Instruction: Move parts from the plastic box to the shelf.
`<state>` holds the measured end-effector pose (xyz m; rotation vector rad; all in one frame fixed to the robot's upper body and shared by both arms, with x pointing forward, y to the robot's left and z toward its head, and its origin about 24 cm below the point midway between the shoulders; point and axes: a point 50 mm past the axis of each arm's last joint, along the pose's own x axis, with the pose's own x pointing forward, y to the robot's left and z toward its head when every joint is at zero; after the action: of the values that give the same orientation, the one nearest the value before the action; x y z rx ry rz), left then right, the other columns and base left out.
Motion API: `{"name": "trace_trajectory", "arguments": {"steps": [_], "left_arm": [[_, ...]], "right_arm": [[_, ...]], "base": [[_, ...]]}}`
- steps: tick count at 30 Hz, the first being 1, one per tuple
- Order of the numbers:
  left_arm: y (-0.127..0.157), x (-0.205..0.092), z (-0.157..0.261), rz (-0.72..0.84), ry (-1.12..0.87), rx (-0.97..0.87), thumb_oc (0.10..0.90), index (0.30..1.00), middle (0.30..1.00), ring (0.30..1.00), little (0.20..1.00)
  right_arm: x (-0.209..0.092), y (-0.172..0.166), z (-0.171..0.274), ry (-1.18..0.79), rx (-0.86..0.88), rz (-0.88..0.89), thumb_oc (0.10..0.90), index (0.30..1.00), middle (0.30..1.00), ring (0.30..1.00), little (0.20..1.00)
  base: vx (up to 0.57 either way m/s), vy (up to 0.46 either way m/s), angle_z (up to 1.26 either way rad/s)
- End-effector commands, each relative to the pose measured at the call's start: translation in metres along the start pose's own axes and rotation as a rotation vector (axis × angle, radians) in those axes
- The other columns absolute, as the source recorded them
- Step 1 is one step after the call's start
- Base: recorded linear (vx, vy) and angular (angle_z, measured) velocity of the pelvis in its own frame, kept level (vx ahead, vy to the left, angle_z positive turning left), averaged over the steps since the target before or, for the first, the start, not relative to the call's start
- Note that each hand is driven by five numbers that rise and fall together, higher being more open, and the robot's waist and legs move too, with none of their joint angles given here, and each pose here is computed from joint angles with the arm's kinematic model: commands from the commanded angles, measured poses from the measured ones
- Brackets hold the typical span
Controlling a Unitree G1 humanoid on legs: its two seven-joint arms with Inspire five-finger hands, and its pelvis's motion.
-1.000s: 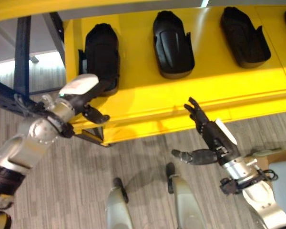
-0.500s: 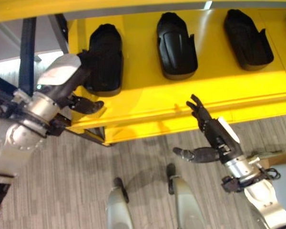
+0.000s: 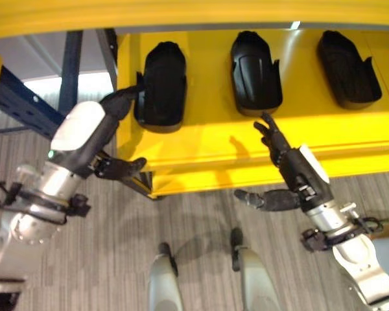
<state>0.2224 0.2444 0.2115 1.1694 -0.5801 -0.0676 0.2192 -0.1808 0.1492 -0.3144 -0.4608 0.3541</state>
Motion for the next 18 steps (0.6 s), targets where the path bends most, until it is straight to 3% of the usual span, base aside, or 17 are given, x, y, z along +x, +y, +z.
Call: {"name": "trace_trajectory", "arguments": {"steps": [1,9,18], "left_arm": [[0.016,0.001,0.029,0.079,-0.189,0.102,0.9,1.0,1.0,1.0,1.0],[-0.017,-0.014,0.032,-0.055,-0.212,0.195,0.9,1.0,1.0,1.0,1.0],[-0.042,-0.029,0.009,-0.113,-0.084,0.216,0.9,1.0,1.0,1.0,1.0]], "right_arm": [[0.015,-0.006,0.043,-0.289,-0.019,-0.036,0.9,1.0,1.0,1.0,1.0],[0.017,-0.006,0.044,-0.31,-0.034,-0.055,0.9,1.0,1.0,1.0,1.0],[0.016,-0.007,0.041,-0.294,-0.029,-0.093,0.9,1.0,1.0,1.0,1.0]], "base": [[0.04,0.023,0.12],[0.02,0.011,0.04],[0.0,0.0,0.0]]}}
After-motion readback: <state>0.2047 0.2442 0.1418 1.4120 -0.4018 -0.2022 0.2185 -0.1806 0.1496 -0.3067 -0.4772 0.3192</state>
